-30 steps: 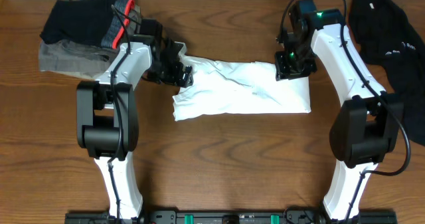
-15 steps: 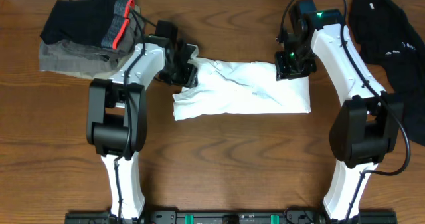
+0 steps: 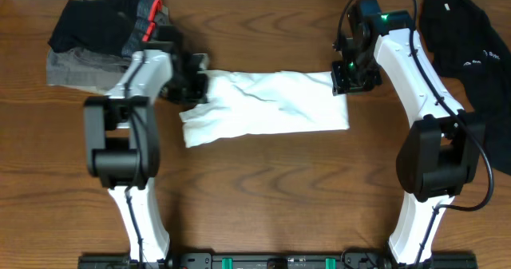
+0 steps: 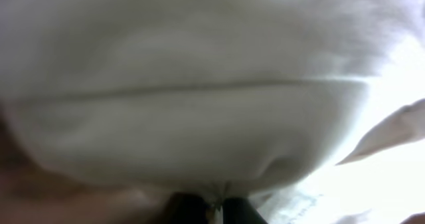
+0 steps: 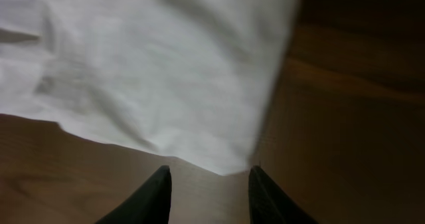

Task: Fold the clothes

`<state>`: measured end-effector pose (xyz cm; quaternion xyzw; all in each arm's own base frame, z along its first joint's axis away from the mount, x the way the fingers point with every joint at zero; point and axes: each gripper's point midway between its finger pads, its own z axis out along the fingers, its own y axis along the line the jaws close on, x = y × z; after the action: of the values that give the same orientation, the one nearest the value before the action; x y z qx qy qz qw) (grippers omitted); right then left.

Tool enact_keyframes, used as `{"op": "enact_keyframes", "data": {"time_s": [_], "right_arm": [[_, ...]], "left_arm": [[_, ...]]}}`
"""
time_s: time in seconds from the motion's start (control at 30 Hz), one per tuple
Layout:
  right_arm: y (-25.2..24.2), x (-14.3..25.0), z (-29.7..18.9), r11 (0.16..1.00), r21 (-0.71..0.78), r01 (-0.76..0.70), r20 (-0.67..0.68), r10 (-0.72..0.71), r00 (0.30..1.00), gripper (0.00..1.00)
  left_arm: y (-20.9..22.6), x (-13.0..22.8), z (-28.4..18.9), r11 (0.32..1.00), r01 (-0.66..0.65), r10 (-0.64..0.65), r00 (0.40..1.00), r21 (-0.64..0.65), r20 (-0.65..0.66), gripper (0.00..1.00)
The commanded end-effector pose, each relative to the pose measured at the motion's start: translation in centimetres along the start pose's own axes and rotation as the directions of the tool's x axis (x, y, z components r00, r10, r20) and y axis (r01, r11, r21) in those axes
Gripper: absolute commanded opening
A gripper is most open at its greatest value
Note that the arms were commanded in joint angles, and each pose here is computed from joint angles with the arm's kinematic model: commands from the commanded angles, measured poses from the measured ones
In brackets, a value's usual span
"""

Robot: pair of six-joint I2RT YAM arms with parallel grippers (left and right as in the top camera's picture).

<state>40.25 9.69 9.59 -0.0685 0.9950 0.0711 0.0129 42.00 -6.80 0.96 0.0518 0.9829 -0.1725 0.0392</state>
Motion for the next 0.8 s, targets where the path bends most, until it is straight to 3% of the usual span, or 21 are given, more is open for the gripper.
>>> {"op": "enact_keyframes", "data": {"time_s": [0.0, 0.07, 0.53, 0.77], "right_arm": [[0.1, -0.9, -1.6, 1.0, 0.004, 0.007, 0.067, -0.007, 0.998, 0.27], [0.3, -1.3, -1.2, 1.0, -0.009, 0.011, 0.084, -0.01, 0.996, 0.01], [4.1, -1.0, 6.7, 0.959, -0.277, 0.058, 0.138, -0.02, 0.99, 0.01], [3.6, 0.2, 9.7, 0.958, -0.287, -0.002, 0.132, 0.042, 0.99, 0.01]], "left_arm": [[0.8, -0.4, -4.2, 0.999, 0.028, -0.025, 0.997, -0.04, 0.075, 0.06], [0.5, -0.4, -5.3, 0.999, 0.024, -0.021, 0.996, -0.041, 0.091, 0.06], [-0.6, 0.0, -6.5, 0.999, 0.009, -0.005, 0.995, -0.04, 0.098, 0.06], [-1.1, -0.2, -7.6, 0.999, 0.022, -0.016, 0.992, -0.04, 0.125, 0.06]]}}
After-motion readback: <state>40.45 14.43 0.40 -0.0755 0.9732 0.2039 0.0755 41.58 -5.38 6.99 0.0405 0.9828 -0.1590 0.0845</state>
